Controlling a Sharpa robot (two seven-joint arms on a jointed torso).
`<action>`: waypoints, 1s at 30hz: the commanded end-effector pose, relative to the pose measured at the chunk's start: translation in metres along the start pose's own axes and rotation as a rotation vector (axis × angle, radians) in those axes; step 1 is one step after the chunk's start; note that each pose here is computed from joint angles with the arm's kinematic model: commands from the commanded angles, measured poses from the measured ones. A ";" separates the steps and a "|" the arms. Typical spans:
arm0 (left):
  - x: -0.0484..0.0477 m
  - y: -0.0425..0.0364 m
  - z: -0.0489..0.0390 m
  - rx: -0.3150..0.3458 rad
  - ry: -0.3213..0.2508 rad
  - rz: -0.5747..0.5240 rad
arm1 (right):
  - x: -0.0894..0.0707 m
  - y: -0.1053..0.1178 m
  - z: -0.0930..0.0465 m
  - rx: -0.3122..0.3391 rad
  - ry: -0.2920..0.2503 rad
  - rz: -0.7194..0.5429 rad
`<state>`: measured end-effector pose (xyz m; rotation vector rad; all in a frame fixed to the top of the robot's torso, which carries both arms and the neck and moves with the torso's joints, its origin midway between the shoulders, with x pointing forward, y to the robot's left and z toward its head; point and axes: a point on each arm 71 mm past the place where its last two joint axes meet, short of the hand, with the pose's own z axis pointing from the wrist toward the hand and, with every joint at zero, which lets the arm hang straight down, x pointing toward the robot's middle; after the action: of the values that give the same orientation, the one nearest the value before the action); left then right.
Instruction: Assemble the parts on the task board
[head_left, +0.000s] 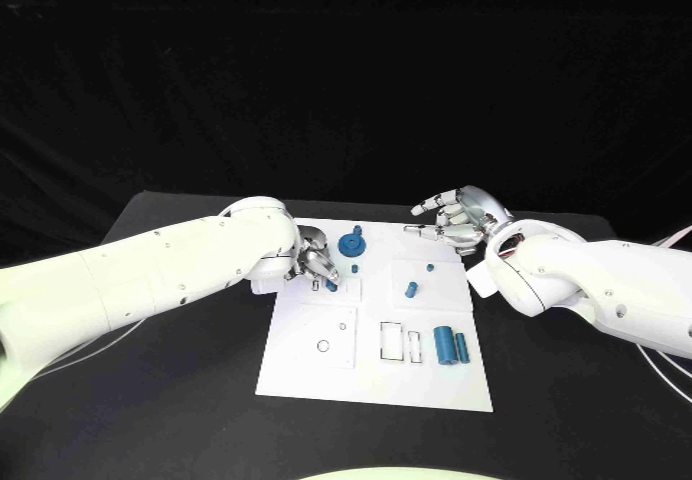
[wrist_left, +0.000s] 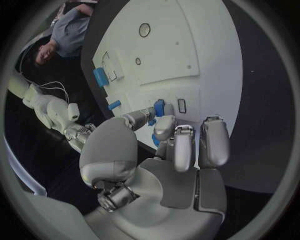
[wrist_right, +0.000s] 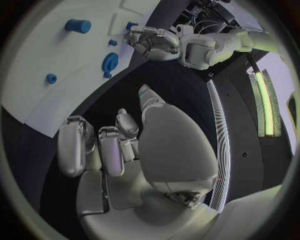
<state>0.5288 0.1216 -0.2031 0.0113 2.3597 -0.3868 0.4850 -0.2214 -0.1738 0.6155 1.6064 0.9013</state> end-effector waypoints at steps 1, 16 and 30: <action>0.0026 0.0028 0.0008 -0.007 0.001 0.005 | 0.001 0.000 0.000 -0.004 0.004 -0.001; 0.0054 0.0010 0.0002 0.004 0.026 -0.004 | 0.000 0.000 0.000 -0.003 0.004 -0.001; 0.0055 0.0014 0.0026 -0.001 0.020 -0.013 | 0.000 0.000 0.000 -0.003 0.004 0.000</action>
<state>0.5271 0.1231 -0.2083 -0.0013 2.3799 -0.3908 0.4848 -0.2218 -0.1740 0.6156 1.6066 0.9017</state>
